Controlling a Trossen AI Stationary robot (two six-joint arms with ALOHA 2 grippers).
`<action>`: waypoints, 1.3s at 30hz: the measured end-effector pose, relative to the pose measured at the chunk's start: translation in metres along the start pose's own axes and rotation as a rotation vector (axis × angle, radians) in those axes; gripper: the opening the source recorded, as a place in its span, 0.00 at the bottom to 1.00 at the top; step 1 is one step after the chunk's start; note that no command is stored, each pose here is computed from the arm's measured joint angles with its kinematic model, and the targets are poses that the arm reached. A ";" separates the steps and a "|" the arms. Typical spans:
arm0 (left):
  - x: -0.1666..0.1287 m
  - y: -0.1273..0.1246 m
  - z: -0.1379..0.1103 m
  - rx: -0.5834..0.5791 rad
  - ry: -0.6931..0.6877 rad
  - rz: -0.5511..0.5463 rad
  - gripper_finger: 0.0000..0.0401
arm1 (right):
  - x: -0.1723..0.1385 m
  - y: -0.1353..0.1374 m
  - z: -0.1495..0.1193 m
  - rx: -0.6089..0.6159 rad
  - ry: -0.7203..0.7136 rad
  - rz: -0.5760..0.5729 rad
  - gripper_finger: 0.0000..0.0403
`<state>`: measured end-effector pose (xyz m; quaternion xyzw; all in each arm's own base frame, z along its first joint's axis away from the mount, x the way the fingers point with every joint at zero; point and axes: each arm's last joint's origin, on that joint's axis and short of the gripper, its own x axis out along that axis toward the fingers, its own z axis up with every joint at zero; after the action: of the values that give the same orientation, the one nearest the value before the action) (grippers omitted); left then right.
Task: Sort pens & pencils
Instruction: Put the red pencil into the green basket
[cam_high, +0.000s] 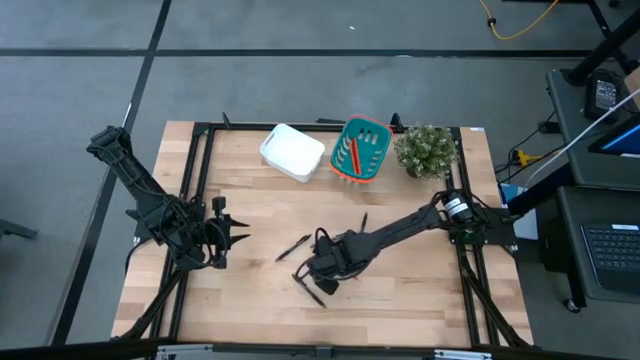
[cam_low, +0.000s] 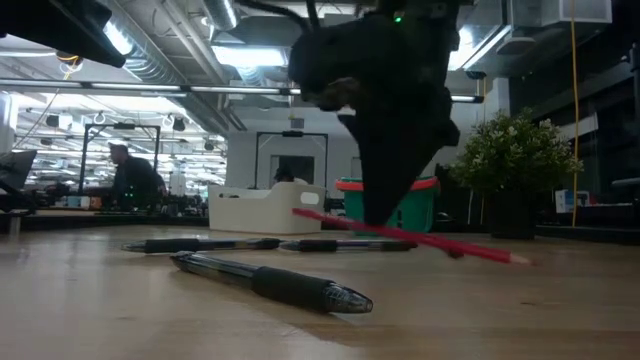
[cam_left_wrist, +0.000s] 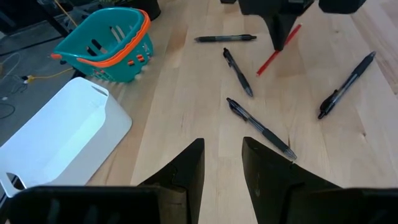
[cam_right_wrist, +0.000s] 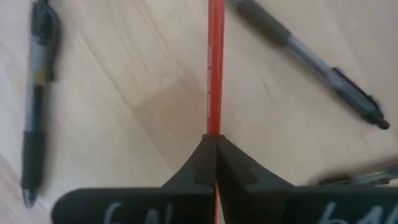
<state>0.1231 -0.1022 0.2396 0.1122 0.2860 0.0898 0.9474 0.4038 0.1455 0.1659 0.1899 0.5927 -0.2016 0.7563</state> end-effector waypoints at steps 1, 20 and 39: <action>0.000 0.000 0.000 0.000 0.001 0.000 0.25 | -0.003 0.000 0.000 -0.001 -0.012 -0.002 0.01; 0.000 0.000 0.000 0.002 0.002 0.001 0.25 | -0.013 0.000 -0.001 0.003 -0.023 0.006 0.08; 0.000 0.000 0.000 0.002 0.002 0.001 0.25 | -0.008 -0.001 -0.002 -0.004 0.000 -0.010 0.39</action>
<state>0.1230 -0.1021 0.2394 0.1130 0.2869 0.0901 0.9470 0.3996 0.1466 0.1733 0.1857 0.5941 -0.2040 0.7556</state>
